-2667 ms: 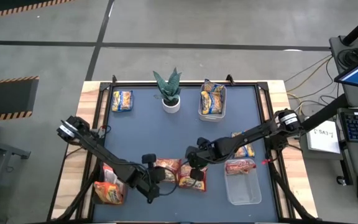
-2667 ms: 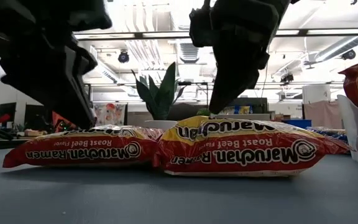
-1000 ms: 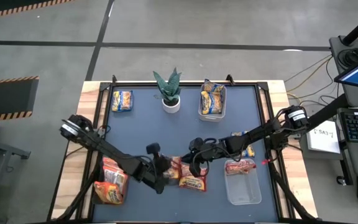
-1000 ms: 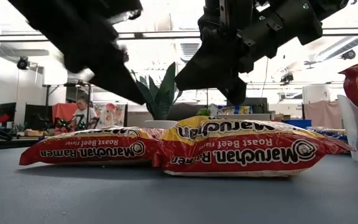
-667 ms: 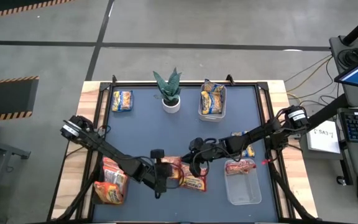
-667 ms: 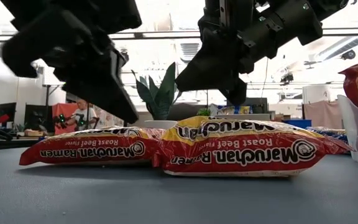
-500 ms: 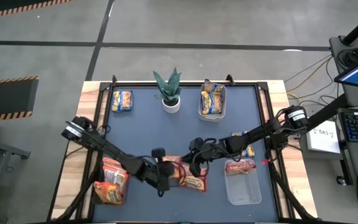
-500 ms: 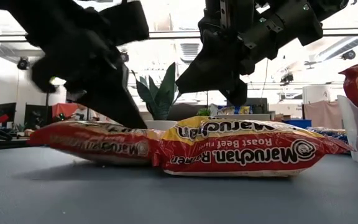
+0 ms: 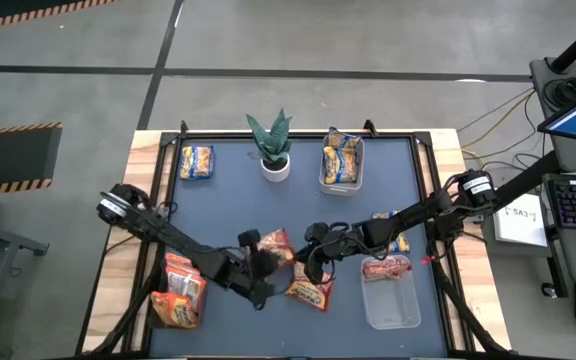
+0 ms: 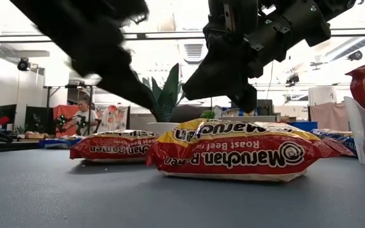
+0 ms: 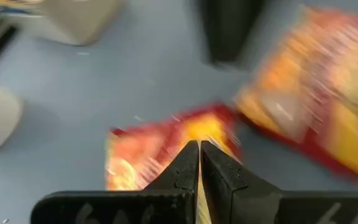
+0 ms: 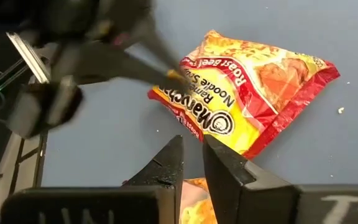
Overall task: Sort Maruchan noodles
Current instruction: Put the left red instant noodle pack into the transparent bin
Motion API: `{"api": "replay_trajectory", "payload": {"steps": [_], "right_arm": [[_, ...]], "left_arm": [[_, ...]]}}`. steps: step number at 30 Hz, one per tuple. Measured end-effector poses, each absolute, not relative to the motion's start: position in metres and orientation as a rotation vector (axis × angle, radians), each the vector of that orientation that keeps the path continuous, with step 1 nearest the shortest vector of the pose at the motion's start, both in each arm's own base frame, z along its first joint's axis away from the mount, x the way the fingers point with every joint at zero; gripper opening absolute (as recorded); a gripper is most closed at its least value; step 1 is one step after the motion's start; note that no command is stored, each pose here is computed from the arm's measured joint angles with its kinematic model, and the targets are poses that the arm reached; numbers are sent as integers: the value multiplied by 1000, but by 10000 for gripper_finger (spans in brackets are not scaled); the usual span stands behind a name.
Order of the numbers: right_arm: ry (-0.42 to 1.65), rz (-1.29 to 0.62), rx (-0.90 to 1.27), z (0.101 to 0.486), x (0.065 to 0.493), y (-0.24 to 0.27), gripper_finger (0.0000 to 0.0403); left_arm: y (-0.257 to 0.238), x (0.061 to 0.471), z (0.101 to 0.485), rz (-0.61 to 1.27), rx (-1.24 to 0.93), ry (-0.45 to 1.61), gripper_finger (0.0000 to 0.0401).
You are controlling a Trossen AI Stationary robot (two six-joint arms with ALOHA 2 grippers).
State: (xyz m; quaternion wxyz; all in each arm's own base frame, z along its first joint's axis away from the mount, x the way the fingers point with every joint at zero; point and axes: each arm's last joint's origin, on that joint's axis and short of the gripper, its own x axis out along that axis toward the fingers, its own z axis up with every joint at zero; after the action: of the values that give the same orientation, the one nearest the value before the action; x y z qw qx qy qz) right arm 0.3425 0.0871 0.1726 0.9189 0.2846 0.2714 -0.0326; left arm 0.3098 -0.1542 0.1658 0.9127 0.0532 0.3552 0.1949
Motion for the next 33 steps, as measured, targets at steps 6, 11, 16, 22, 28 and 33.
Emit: {"api": "replay_trajectory", "payload": {"steps": [6,11,16,22,28,33], "right_arm": [[557,-80,646,173,345,76,106],[565,-84,717,173,348,65,172],[554,-121,744,173,350,53,230],[568,-171,744,176,357,39,268],[619,-205,731,165,368,32,276],[633,-210,744,161,371,25,277]], "left_arm": [[-168,284,174,313,182,846,0],[-164,277,164,356,140,870,0],[-157,266,148,404,106,898,0],[-151,257,129,430,42,869,0],[-147,253,120,446,-31,818,0],[-144,248,114,463,-53,827,0]]}}
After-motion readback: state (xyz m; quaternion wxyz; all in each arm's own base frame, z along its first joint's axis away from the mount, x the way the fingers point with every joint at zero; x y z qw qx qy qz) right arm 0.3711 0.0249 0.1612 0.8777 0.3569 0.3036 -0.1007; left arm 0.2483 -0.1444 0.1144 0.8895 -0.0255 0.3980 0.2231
